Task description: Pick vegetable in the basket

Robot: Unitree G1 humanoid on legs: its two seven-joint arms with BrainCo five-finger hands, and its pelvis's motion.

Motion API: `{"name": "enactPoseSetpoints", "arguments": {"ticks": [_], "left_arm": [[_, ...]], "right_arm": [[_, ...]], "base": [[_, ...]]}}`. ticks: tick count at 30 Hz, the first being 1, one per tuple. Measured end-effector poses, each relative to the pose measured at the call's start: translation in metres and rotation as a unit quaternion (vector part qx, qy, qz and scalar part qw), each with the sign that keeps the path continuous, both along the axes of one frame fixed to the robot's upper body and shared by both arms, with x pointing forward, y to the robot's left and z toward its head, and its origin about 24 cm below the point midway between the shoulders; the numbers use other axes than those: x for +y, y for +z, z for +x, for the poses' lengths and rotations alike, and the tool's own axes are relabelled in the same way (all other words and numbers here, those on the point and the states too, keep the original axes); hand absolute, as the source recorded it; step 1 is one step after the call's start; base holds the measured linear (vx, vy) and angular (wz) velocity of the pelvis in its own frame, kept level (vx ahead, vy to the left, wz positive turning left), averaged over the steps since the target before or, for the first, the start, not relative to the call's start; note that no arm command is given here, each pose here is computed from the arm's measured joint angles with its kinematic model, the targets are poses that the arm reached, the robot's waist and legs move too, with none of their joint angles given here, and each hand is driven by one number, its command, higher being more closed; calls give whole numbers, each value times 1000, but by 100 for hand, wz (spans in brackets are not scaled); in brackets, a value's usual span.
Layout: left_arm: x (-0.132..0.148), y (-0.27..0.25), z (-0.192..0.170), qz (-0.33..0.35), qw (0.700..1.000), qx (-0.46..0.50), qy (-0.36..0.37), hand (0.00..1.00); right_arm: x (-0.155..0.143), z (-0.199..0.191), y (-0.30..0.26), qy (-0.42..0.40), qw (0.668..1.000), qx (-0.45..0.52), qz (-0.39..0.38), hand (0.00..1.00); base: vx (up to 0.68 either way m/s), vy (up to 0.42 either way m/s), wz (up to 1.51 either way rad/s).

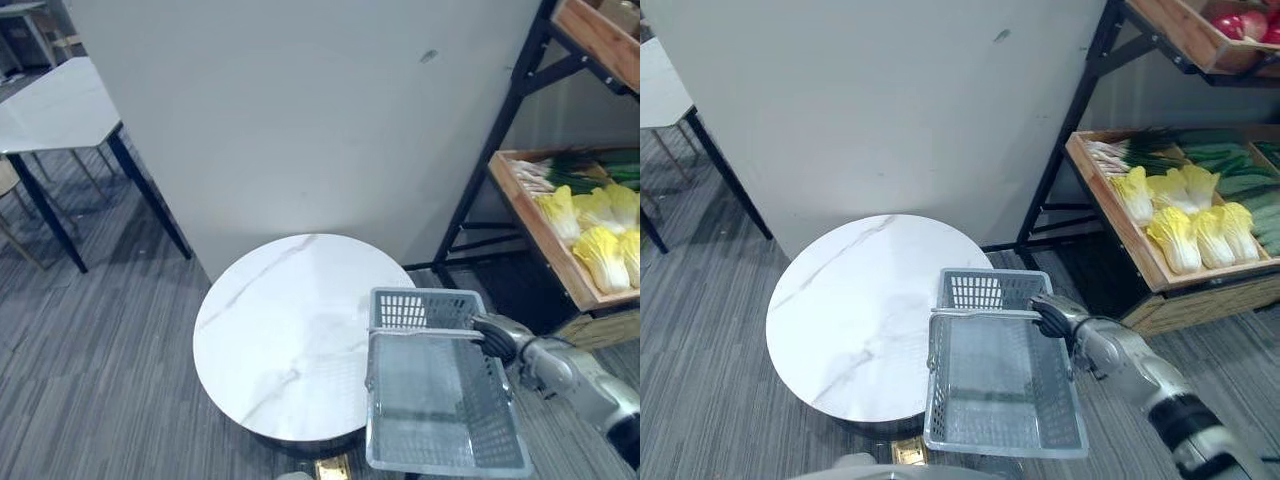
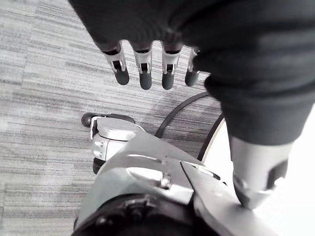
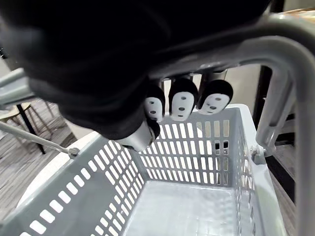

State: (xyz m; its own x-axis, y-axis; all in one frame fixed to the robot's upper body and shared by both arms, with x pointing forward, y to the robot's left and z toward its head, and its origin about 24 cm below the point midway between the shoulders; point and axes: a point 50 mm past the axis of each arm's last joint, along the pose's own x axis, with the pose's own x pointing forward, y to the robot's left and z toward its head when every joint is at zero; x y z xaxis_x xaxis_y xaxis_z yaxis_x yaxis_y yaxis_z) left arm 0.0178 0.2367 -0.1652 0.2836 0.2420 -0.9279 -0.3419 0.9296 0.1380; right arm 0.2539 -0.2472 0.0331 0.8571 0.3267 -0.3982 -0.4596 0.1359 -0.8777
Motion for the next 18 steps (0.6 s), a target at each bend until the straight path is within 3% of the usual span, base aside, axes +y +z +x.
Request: {"name": "enactPoseSetpoints", "arguments": {"ticks": [4,11,18], "left_arm": [[13,4,11,27,997,6,-68,0],[9,2,17,30,994,13,-101,0],[11,3,22,35,994,9,-99,0]], "right_arm": [[1,1,15,-10,999,-39,11,100],[15,9,15,4,998,-53,25,100],[31,19,17,8,996,-75,52,100]], "base": [[-241,230,-84],[-170,205,-128],[-145,-83,-164]]}}
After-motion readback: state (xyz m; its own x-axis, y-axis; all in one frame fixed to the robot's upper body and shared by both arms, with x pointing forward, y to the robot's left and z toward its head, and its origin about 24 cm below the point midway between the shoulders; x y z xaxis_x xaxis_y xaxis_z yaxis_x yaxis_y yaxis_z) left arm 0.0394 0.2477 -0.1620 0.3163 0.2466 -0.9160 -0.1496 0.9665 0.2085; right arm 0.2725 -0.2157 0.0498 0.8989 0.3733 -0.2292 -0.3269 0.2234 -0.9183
